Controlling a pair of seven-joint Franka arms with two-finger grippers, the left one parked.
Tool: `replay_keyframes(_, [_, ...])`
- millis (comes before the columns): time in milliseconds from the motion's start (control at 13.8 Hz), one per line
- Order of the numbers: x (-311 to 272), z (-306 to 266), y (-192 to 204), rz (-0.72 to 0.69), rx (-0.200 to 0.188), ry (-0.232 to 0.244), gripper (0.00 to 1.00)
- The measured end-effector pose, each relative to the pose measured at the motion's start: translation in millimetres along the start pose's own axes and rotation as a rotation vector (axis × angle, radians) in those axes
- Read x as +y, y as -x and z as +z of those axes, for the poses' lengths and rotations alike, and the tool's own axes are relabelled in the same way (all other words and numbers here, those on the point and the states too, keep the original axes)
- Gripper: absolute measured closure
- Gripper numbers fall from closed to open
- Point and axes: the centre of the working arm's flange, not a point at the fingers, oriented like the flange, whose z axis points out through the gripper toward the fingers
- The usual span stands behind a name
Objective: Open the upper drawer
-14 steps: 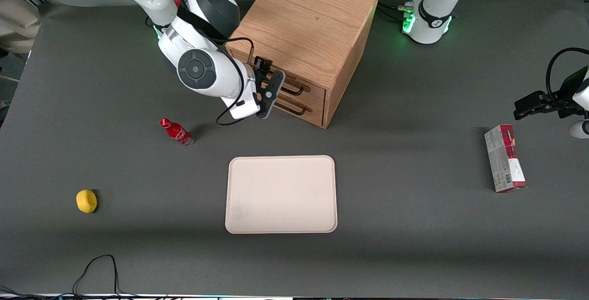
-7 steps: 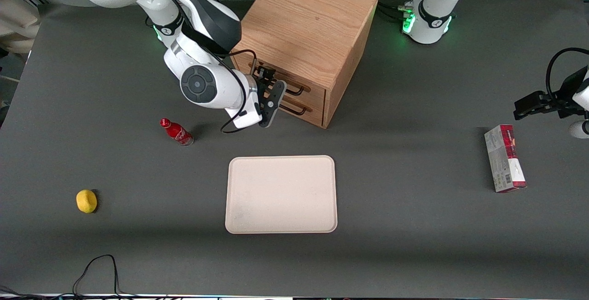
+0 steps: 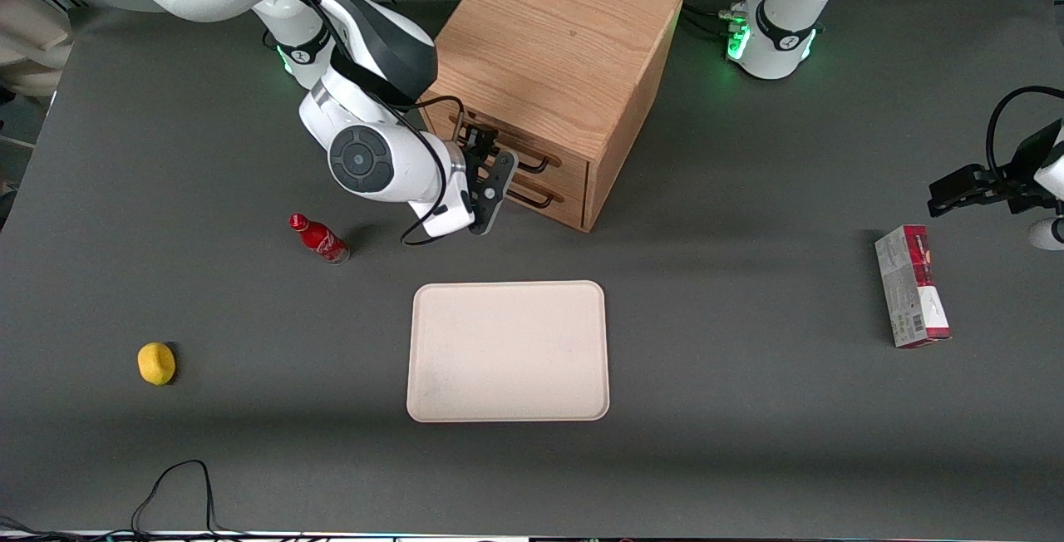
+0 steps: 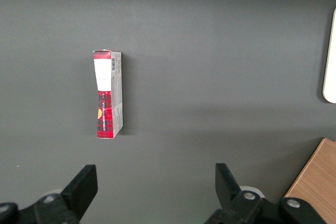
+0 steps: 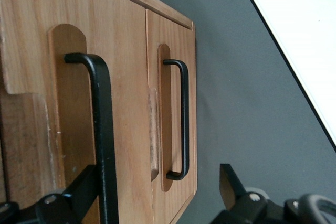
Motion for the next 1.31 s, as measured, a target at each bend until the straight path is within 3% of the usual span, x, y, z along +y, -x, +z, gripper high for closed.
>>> replay_keyframes(581, [34,15,0,-0.02,0.009,0.056,0.0])
replay_keyframes(871, [53,-1,3,-0.014,0.036,0.074,0.0])
replay_keyframes(1161, [67,-28,2,-0.027,0.05,0.178,0.0])
replay_keyframes(1306, [74,-34,4,-0.02,0.053,0.196,0.0])
